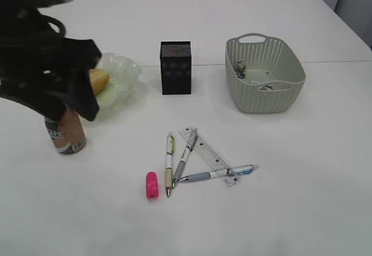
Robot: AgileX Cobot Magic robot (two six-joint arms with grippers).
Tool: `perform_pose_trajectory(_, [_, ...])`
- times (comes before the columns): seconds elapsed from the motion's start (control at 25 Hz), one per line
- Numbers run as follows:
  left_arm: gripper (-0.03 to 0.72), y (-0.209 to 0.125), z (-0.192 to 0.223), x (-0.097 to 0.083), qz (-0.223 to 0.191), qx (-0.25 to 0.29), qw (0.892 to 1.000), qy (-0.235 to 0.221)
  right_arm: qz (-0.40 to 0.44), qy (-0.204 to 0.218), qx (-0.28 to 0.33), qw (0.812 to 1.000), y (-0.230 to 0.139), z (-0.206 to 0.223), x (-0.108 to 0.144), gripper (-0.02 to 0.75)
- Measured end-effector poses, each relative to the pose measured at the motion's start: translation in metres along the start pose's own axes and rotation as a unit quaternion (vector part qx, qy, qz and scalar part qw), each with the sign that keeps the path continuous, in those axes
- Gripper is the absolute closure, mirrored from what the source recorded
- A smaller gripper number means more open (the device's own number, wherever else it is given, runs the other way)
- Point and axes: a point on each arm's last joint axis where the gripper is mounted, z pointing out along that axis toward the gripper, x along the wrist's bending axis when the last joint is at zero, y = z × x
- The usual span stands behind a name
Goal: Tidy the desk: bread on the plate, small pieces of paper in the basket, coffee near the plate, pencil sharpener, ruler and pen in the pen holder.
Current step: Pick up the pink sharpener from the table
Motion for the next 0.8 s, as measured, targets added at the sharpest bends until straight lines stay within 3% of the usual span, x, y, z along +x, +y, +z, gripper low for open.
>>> perform_pose_trajectory(0.28, [0.308,0.021,0.078,-0.015,-0.032,0.066,0.997,-0.004,-0.001,0.0,0.0,1.0,0.0,0.0,0.0,0.304])
perform_pose_trajectory(0.52, [0.308,0.025,0.122,-0.03,-0.024,0.069,0.997,-0.005,-0.001,0.0,0.0,1.0,0.0,0.0,0.0,0.304])
perform_pose_trajectory(0.8, [0.308,0.028,0.152,-0.025,-0.019,0.088,0.996,0.02,-0.001,0.0,0.0,1.0,0.0,0.0,0.0,0.304])
